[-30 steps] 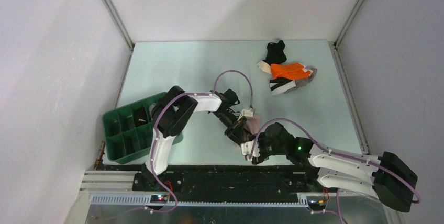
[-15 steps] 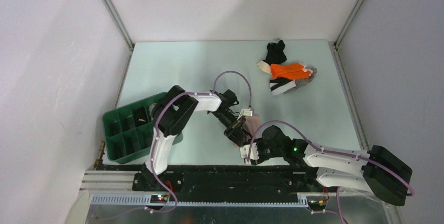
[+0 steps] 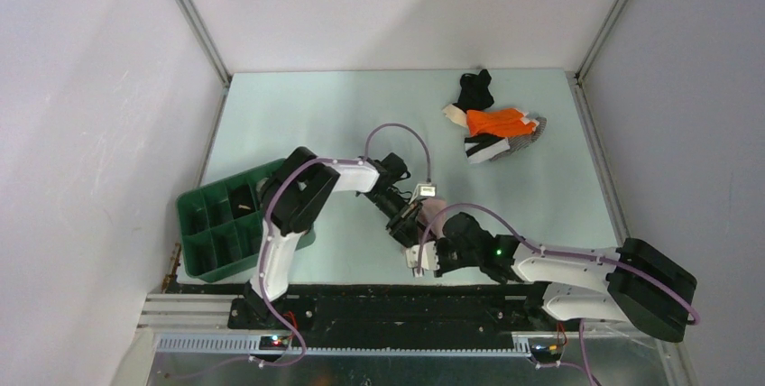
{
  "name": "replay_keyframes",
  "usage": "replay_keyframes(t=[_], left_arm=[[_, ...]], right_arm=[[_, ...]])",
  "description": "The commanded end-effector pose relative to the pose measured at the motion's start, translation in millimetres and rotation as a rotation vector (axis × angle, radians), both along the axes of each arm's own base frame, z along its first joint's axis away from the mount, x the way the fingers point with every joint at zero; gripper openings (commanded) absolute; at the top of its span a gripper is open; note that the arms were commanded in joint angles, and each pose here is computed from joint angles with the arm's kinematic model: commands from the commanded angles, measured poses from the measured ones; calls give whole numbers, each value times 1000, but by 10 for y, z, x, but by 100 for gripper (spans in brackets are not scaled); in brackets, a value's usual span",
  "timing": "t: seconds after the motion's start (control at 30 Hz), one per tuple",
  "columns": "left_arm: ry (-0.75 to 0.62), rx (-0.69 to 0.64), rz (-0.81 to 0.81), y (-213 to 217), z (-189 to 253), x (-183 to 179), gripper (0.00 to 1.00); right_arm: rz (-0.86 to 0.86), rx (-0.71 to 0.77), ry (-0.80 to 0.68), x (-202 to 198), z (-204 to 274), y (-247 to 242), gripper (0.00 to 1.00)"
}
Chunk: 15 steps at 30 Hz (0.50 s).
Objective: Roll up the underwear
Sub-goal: Roll the underwear to the center of the board.
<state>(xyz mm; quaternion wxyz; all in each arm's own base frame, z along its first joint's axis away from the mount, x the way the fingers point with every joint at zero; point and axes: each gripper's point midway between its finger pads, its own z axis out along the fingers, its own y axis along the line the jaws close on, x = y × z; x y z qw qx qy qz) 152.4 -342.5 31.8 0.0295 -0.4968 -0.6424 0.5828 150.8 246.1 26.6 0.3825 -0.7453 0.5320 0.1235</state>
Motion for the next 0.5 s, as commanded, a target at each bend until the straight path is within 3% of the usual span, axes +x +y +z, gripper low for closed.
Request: replay_keyframes(t=[0.0,0.07,0.1,0.2,0.33,0.47], left_arm=[[-141,89,294,-2,128,447,38],[-223,35,528,43,355,957,48],[-202,52,598,89,441,1049,53],[-305,13,787,364,916,1394,57],[-496,-10,830,604,1414,1422,57],[-617,0,834,769,1613,1378,57]], right_arm=[[8,16,65,-68,143,155,0],[-23,29,121,-99,215,199,0],[-47,41,158,-116,259,225,0],[-80,63,231,-150,333,279,0],[-146,118,360,-135,424,398,0],[-207,159,496,-148,414,487,0]])
